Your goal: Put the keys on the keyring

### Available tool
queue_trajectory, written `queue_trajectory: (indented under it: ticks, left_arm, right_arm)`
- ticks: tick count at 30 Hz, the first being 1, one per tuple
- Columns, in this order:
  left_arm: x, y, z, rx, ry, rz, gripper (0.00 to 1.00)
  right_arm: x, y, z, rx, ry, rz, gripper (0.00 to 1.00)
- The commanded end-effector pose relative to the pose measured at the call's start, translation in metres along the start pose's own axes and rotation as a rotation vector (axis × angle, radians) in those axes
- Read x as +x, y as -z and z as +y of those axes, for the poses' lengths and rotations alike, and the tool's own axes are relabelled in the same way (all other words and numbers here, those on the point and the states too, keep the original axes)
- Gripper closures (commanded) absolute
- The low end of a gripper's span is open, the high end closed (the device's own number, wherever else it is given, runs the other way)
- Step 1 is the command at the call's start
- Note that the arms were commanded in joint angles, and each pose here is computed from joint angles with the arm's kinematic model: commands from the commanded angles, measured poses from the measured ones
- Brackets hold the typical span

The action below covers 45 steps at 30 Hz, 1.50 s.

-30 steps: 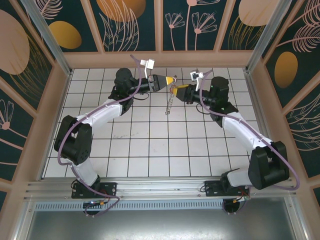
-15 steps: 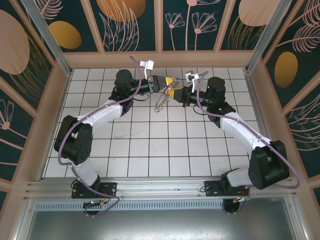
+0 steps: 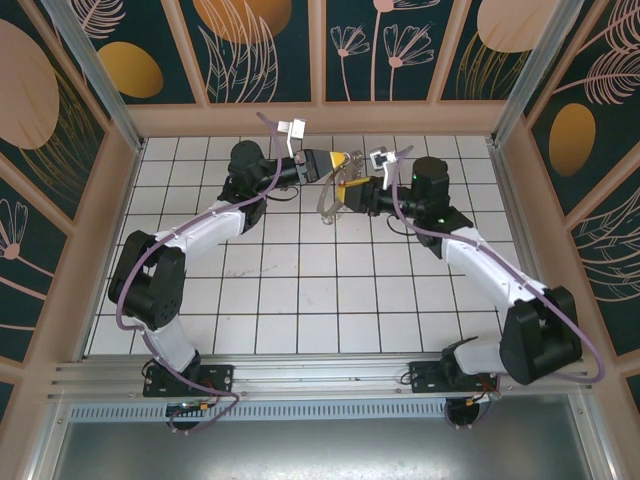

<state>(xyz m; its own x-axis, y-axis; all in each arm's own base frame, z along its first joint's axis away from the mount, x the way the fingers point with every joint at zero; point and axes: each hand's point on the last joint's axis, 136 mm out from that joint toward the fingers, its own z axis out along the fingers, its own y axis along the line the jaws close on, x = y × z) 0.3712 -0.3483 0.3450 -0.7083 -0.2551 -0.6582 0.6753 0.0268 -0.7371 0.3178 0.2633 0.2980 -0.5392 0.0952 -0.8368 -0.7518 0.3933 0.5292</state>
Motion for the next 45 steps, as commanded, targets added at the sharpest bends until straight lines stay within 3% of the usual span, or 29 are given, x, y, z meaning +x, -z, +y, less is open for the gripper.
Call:
queue_trajectory:
  ticks: [1, 6, 12, 18, 45]
  left_arm:
    - [-0.012, 0.003, -0.025, 0.058, -0.078, -0.054, 1.00]
    - [-0.013, 0.005, -0.025, 0.058, -0.088, -0.080, 1.00]
    - [-0.013, 0.008, -0.024, 0.056, -0.095, -0.101, 1.00]
    - [-0.012, 0.008, -0.024, 0.057, -0.095, -0.097, 1.00]
    - [-0.014, 0.006, -0.029, 0.071, -0.102, -0.084, 1.00]
  right_arm:
    - [-0.024, 0.025, 0.013, 0.043, 0.018, -0.109, 0.58]
    - [-0.060, 0.049, 0.006, 0.100, -0.079, -0.325, 0.56]
    - [-0.084, 0.050, 0.022, -0.058, -0.175, -0.445, 0.58]
    - [-0.092, 0.037, 0.030, -0.155, -0.217, -0.436, 0.64]
    - [-0.083, 0.008, 0.023, -0.173, -0.244, -0.371, 0.65]
